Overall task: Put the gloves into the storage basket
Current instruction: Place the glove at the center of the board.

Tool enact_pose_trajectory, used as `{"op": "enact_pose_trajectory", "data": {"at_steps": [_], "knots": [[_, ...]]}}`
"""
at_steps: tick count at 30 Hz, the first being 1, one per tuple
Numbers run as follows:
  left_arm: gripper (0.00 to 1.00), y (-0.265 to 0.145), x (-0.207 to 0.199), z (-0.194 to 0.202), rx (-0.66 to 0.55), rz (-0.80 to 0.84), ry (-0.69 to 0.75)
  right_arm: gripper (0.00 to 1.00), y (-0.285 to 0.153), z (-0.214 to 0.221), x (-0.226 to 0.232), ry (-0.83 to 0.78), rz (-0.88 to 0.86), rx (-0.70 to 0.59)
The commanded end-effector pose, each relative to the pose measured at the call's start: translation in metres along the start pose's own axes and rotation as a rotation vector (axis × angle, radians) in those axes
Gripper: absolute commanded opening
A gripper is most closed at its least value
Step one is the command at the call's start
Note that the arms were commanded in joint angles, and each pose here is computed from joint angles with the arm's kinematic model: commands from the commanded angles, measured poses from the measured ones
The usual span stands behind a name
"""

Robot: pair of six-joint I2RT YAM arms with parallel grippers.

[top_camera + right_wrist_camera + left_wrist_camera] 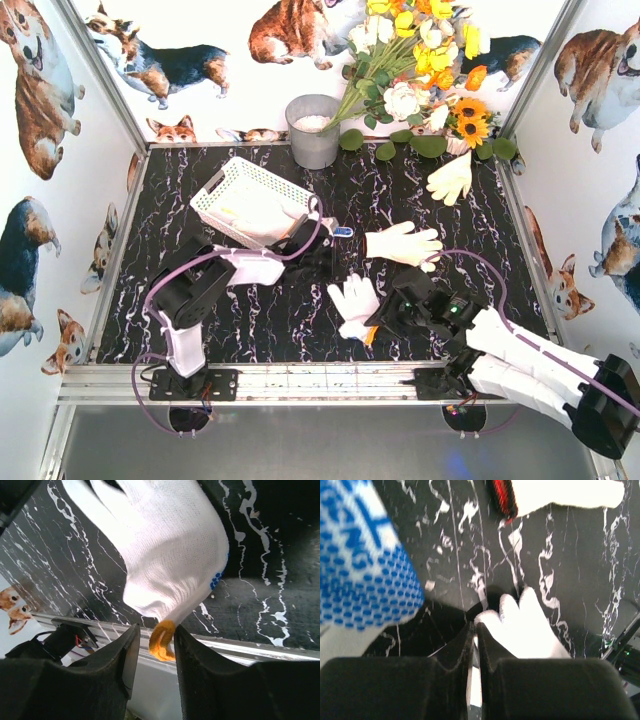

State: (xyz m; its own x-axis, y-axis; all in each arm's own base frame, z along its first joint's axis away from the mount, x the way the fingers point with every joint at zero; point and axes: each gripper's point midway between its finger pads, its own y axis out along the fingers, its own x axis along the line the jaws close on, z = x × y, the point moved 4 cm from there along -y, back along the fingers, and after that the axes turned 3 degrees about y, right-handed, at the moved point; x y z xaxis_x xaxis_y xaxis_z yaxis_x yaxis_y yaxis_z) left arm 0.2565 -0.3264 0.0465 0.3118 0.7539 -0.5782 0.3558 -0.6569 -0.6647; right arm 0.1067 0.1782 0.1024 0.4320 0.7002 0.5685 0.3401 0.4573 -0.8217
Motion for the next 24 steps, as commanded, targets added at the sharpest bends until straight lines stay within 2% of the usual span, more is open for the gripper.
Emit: {"op": "enact_pose_trajectory", "data": {"at_steps": [1,5,8,11,15,17,20,22,24], "knots": [[0.00,0.010,0.001,-0.012,0.016,0.010,0.064,0.36,0.003,0.000,0.020,0.044,-0.083,0.008],[0.00,0.017,-0.010,-0.022,0.029,0.056,0.102,0.34,0.003,0.001,0.014,0.030,-0.035,0.014],[0.00,0.020,-0.017,-0.031,0.018,0.077,0.131,0.27,-0.006,-0.006,0.009,-0.003,0.008,-0.040],[0.00,0.023,-0.025,-0.038,0.019,0.106,0.153,0.27,-0.013,-0.010,0.008,-0.020,0.018,-0.070],[0.01,0.022,-0.038,-0.037,0.055,0.198,0.187,0.28,-0.013,-0.001,-0.004,-0.019,0.073,-0.008],[0.14,0.017,-0.039,-0.034,0.066,0.210,0.208,0.31,-0.016,0.003,-0.016,-0.033,0.118,0.015],[0.31,-0.002,-0.042,-0.034,0.061,0.205,0.246,0.52,-0.025,0.002,-0.020,-0.069,0.117,0.002],[0.40,-0.018,-0.048,-0.037,0.041,0.217,0.273,0.62,-0.033,0.000,-0.013,-0.103,0.081,-0.011],[0.49,-0.033,-0.053,-0.039,0.019,0.215,0.288,0.63,-0.039,-0.002,-0.005,-0.139,0.057,-0.027]]}}
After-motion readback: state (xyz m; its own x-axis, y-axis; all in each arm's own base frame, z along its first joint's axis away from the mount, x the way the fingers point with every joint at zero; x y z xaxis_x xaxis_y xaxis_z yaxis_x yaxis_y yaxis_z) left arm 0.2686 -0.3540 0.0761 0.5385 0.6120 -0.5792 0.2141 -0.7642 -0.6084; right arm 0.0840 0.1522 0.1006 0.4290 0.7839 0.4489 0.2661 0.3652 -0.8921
